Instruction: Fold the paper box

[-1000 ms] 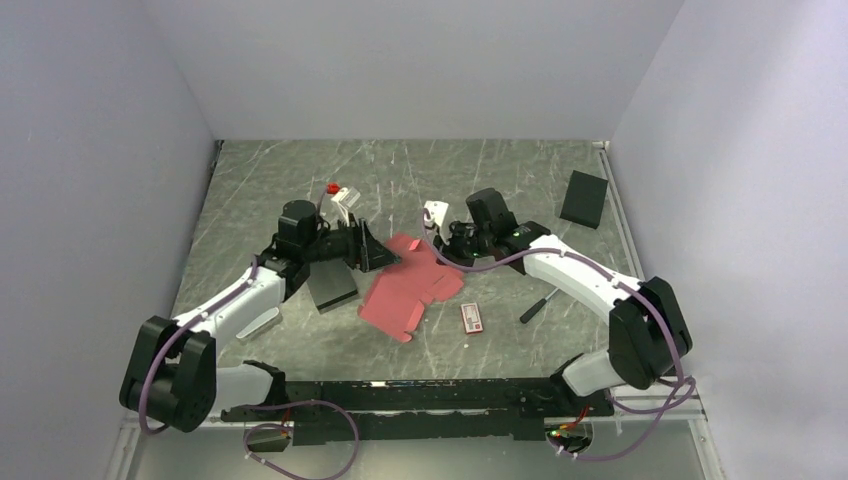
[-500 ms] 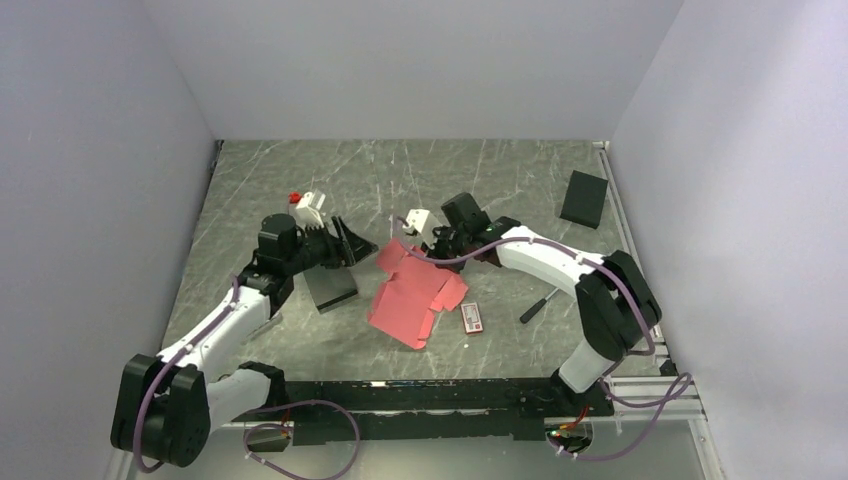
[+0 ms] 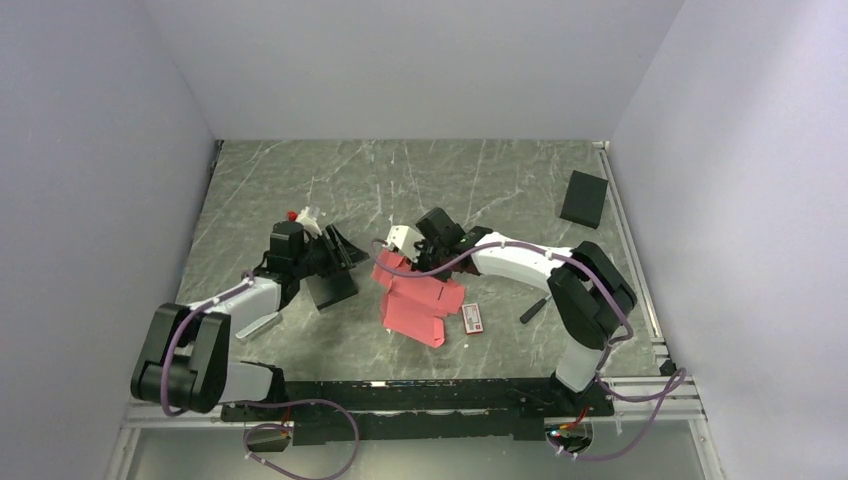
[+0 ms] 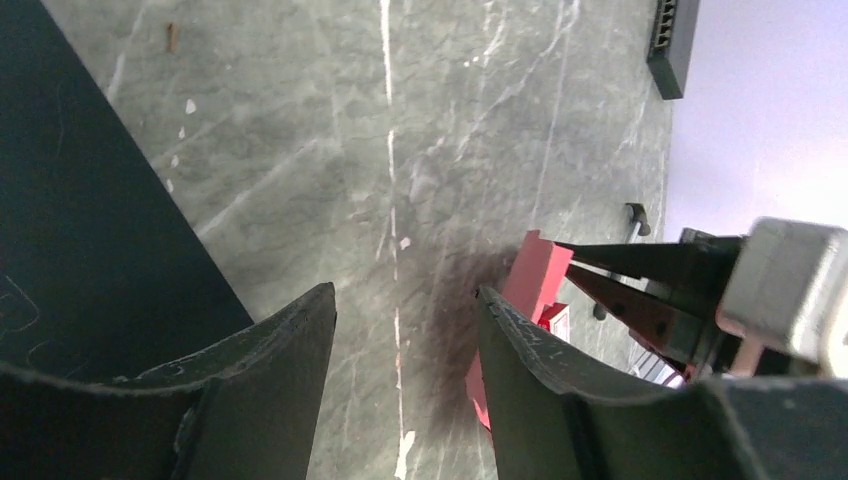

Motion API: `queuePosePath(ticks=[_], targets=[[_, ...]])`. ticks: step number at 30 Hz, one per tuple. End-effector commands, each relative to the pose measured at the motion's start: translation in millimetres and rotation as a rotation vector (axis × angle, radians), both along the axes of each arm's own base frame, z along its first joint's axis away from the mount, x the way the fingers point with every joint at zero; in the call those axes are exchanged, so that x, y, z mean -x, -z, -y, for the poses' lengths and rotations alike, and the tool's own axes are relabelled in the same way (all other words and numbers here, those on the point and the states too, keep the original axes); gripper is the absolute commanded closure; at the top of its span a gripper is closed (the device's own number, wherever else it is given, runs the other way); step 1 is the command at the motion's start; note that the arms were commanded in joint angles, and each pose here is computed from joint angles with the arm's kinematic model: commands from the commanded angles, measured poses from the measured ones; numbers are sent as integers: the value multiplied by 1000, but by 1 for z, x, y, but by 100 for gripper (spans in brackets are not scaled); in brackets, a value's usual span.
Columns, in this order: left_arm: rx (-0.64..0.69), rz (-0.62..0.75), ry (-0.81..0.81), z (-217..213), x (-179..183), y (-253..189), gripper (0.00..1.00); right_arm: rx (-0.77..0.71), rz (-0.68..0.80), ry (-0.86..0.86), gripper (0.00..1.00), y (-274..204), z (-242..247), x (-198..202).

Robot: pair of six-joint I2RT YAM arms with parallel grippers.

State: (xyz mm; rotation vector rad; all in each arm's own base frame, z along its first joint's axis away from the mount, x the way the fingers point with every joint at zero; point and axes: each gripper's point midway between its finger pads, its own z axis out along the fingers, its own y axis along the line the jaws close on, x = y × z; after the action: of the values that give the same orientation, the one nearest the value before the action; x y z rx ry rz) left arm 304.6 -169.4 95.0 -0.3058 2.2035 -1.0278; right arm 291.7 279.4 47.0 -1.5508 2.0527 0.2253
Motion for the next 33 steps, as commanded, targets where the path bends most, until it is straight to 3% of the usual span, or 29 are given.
queuePosePath(ticks=[1, 11, 17, 21, 27, 33], targets=[[61, 24, -9, 7, -18, -12, 44, 31, 49, 12, 95, 0, -2, -9], [91, 96, -40, 1, 0, -13, 42, -76, 84, 75, 100, -31, 0, -18], [244, 146, -59, 2, 32, -24, 38, -184, 90, 160, 100, -52, 12, -32], [292, 184, -41, 10, 46, -39, 12, -221, 130, 230, 100, -62, 20, -43], [204, 276, -30, 15, 51, -41, 3, -264, 142, 310, 100, -69, 28, -53], [184, 311, 11, 31, 47, -33, 3, -317, 140, 350, 100, -80, 34, -56]])
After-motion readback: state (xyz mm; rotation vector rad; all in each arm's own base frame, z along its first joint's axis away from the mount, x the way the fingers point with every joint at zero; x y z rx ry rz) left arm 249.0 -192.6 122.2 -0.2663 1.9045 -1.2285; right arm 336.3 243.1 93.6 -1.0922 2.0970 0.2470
